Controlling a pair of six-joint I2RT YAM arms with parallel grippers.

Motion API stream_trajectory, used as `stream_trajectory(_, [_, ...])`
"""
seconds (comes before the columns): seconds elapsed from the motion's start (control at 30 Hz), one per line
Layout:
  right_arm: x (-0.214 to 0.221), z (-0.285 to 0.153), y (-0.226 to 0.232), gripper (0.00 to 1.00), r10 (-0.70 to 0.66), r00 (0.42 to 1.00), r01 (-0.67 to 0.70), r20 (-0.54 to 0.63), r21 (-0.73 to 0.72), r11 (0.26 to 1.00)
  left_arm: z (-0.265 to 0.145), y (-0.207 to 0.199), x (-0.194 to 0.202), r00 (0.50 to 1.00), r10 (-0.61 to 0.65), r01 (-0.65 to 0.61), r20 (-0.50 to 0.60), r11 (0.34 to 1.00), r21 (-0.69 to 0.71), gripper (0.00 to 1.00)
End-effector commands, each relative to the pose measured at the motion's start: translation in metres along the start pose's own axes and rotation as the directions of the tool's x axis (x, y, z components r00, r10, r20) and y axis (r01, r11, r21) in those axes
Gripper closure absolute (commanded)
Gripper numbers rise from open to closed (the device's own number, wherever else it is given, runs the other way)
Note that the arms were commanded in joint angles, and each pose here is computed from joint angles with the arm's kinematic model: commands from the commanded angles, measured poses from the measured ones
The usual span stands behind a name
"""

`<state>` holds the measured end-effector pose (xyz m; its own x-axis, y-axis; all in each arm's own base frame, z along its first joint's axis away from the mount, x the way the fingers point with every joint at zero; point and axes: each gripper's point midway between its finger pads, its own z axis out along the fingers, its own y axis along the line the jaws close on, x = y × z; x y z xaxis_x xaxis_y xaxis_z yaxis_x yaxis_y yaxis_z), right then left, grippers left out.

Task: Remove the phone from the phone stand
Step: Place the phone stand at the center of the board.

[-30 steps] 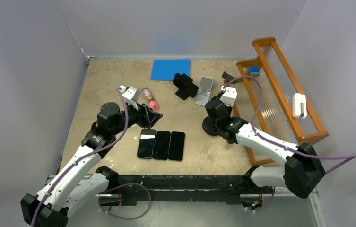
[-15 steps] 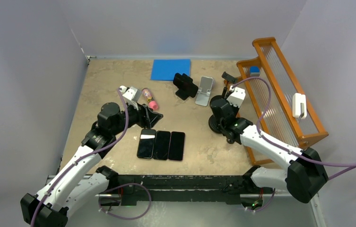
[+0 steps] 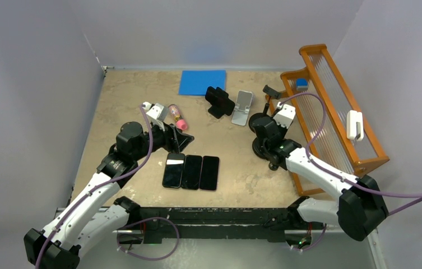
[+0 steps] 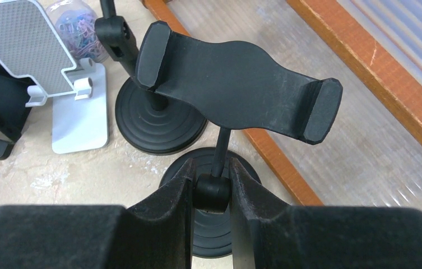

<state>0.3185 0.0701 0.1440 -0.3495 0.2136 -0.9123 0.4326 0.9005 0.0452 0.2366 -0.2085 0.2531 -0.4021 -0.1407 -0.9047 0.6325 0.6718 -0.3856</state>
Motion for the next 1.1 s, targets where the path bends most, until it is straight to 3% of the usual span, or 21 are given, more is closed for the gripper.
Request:
stream_trajectory(0.0, [-0.027,0.004,0.0,1.0,0.096,0.992,-0.099,0.085,0.03,0.995,-0.001,-0.009,-0.013,0.999,-0.002,0.001,0.039,1.0,0.026,0.4])
stream_trajectory(0.37, [-0.012,0.013,0.004,0.99,0.071,0.997,-0.072,0.043,0.029,0.997,-0.001,-0.01,-0.013,0.999,0.0,-0.002,0.039,1.0,0.031,0.4])
stream_trajectory(0.57, [-0.008,0.014,0.008,0.69,0.074,0.997,-0.075,0.029,0.015,0.997,-0.001,-0.011,-0.012,0.999,0.001,-0.002,0.038,0.999,0.033,0.4])
stream_trajectory(0.7, [-0.008,0.013,0.009,0.56,0.074,0.997,-0.074,0.023,0.005,0.997,0.0,-0.011,-0.012,0.999,0.0,-0.001,0.035,0.999,0.032,0.4])
stream_trajectory(1.07, [-0.01,0.011,0.009,0.41,0.083,0.996,-0.083,0.02,-0.006,0.997,0.0,-0.012,-0.011,0.999,0.001,-0.002,0.032,0.999,0.034,0.4])
